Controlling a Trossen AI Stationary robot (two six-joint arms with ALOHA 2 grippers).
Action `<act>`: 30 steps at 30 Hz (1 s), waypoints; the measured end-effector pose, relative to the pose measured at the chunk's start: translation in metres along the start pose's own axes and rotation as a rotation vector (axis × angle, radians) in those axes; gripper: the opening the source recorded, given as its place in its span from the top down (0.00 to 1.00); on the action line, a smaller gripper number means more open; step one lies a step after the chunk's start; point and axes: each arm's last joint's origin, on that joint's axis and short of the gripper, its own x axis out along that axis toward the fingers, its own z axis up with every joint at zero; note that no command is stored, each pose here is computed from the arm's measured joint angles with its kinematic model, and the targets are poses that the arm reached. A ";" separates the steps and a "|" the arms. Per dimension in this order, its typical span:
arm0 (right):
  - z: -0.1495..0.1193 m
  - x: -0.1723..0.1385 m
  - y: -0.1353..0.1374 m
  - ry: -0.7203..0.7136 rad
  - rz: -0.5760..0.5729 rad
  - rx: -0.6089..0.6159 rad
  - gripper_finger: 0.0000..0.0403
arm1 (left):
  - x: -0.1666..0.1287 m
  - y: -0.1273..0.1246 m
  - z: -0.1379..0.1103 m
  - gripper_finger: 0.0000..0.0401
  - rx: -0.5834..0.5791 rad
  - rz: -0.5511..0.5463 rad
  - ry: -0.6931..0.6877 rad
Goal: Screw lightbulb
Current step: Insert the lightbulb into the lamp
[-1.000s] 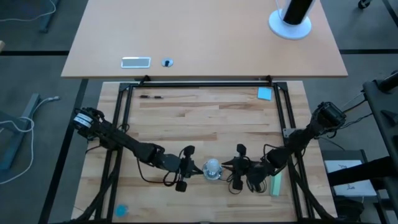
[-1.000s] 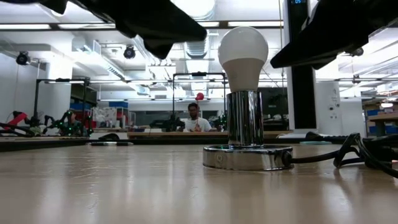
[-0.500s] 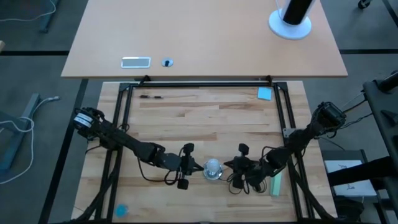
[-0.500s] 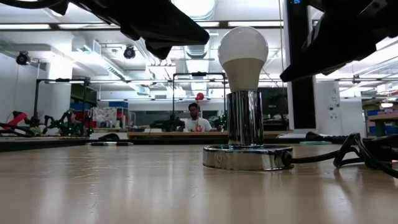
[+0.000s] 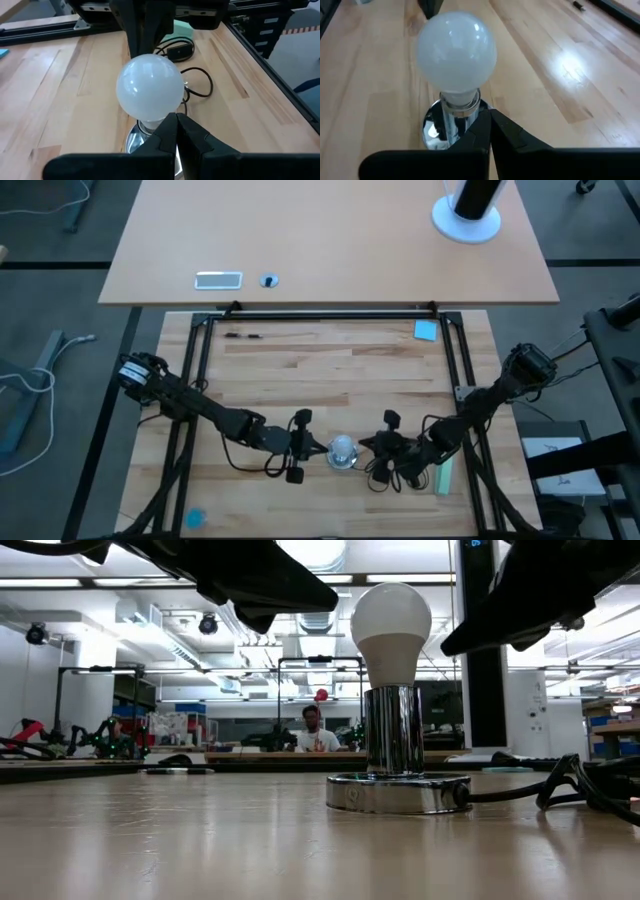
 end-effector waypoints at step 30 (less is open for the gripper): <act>0.010 0.001 0.002 -0.074 0.012 -0.017 1.00 | 0.020 0.008 -0.010 1.00 0.011 0.075 -0.004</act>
